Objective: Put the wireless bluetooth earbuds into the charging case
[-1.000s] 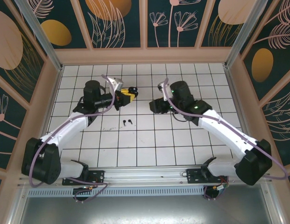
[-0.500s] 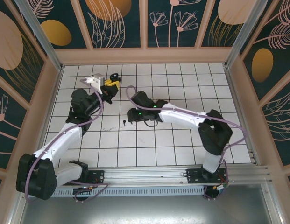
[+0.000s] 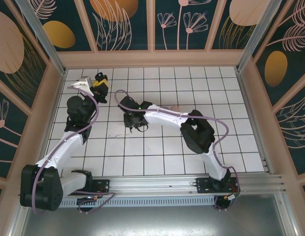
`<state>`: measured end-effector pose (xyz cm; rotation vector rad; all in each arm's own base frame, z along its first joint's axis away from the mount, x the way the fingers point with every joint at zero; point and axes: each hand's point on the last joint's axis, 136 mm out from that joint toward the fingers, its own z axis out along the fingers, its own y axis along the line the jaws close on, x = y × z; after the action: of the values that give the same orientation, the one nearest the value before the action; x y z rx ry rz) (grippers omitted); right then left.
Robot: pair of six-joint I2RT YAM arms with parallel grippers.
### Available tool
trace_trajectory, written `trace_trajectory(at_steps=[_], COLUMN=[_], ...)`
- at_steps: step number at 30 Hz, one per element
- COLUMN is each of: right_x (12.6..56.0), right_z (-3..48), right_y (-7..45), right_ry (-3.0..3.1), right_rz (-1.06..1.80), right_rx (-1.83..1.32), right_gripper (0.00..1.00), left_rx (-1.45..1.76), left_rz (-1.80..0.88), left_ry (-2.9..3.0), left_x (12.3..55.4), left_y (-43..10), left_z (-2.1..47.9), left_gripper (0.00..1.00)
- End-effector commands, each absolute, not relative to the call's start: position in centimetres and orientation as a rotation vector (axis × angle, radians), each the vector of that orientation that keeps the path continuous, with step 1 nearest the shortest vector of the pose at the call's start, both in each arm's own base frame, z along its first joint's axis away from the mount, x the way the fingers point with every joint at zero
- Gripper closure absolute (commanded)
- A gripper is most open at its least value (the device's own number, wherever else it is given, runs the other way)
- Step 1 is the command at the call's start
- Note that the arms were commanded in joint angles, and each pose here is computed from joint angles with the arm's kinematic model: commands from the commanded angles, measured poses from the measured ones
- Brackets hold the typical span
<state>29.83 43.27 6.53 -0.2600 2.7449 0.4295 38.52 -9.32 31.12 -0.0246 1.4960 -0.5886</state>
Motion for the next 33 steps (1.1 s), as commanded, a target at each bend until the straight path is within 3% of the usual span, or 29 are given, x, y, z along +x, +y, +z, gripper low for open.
trace_trajectory(at_steps=[1, 33], right_x=[29.5, 29.4], right_z=[5.6, 1.2], right_y=[43.1, 43.8], right_ry=[2.783, 2.851], right_rz=[0.334, 0.176], right_rx=[-0.242, -0.27], right_gripper=[0.66, 0.7], left_rx=[-0.07, -0.098], left_rz=[-0.578, -0.588], left_ry=[1.419, 1.402], left_x=[37.9, 38.2], left_y=[-8.1, -7.2], left_z=[32.8, 32.3], left_gripper=[1.0, 1.0])
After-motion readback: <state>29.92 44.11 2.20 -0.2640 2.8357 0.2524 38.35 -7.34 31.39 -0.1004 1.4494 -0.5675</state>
